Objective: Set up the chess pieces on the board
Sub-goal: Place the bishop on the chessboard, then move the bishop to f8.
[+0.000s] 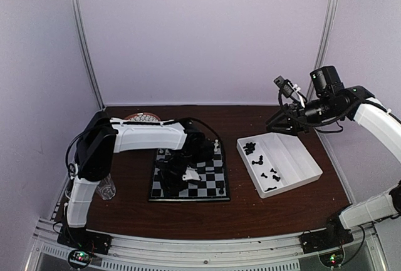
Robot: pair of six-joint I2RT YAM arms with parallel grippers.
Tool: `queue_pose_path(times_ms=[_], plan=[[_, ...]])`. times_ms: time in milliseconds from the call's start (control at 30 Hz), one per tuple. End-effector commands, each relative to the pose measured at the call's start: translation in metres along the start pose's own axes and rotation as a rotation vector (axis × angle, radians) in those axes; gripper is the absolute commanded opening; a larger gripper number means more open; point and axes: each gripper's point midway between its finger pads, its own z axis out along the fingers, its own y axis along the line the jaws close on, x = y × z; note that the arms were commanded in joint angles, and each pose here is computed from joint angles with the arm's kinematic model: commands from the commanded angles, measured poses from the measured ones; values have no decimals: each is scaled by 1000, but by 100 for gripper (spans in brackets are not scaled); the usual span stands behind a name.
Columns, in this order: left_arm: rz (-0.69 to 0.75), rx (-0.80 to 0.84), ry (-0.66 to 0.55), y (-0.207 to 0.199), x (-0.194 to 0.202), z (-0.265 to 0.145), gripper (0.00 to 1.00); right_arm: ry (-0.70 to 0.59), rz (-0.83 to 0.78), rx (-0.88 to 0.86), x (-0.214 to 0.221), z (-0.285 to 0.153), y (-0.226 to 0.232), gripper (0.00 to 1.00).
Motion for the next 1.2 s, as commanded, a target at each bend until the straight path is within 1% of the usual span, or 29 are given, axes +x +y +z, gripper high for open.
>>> queue_pose_path(times_ms=[0, 100, 200, 233, 300, 333, 400, 467, 600, 733, 833, 967, 1033, 1067, 1167], plan=[[-64, -78, -183, 16, 3, -55, 41, -18, -27, -6, -2, -5, 5, 50], [-133, -130, -324, 28, 10, -83, 46, -18, -27, -7, -2, -5, 6, 50], [-230, -144, -519, 38, 12, -109, 49, -11, -24, -2, -1, -4, 3, 50], [-255, -131, -588, 37, 13, -115, 56, -9, -22, 0, 0, -3, 2, 50], [-295, -73, -776, 32, 12, -136, 64, -1, -16, 4, 2, -2, -2, 50], [-324, -52, -801, 32, 13, -128, 65, 2, -12, 6, 4, -1, -3, 50], [-391, -35, -860, 36, 13, -124, 63, 3, -10, 9, 3, -1, -6, 50], [-457, 14, -876, 39, 11, -110, 60, 9, -5, 21, 4, 0, -9, 50], [-509, 113, -874, 30, -1, -86, 54, 28, -2, 60, 9, 1, -20, 50], [-560, 141, -867, 27, -9, -68, 48, 38, -1, 79, 13, 2, -25, 50], [-556, 162, -857, 20, -16, -58, 47, 42, -3, 99, 13, 1, -28, 49], [-540, 145, -808, 14, -23, -44, 45, 46, 0, 109, 13, 0, -30, 49], [-544, 122, -780, 16, -24, -36, 39, 46, 1, 111, 13, 0, -31, 50], [-546, 110, -772, 17, -23, -34, 38, 48, 3, 111, 14, 0, -31, 49], [-555, 87, -757, 17, -21, -31, 38, 50, 4, 114, 15, 0, -32, 50]])
